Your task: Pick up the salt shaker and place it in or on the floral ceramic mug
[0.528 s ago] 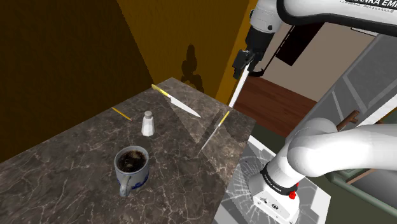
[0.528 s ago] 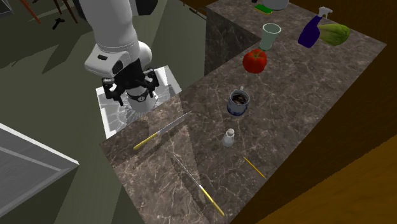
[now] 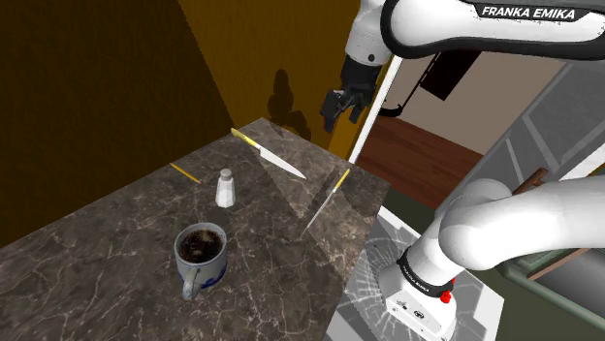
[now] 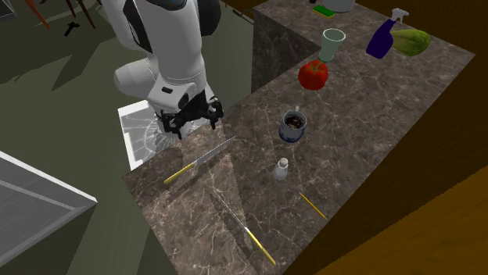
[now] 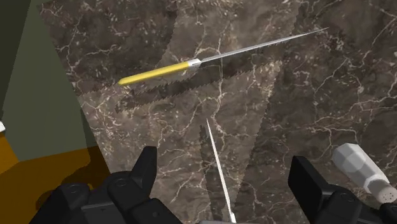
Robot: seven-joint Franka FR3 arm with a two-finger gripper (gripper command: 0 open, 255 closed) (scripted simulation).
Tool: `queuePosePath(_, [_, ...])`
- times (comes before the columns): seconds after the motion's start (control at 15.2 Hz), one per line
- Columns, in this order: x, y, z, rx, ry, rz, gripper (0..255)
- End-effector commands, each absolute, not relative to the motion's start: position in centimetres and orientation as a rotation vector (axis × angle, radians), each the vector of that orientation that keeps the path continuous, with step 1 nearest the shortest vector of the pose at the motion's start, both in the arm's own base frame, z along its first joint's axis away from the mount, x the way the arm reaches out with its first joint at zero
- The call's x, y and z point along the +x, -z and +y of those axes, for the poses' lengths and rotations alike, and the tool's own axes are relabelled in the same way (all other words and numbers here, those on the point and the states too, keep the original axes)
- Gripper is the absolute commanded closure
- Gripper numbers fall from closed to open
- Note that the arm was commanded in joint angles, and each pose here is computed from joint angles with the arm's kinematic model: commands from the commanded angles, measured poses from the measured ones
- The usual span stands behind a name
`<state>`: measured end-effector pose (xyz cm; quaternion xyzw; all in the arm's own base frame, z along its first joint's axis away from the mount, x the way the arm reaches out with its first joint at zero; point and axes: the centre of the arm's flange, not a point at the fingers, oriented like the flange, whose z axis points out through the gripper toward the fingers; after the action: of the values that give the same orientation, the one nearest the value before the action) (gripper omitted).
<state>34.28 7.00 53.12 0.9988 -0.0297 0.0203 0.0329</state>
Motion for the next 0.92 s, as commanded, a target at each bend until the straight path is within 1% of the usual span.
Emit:
queuePosePath(0.0, [35.1,-51.8,8.9,3.087,-0.060,-0.118,0])
queuePosePath(0.86, [42.8,-44.1,21.0,3.159,-0.043,-0.277,0])
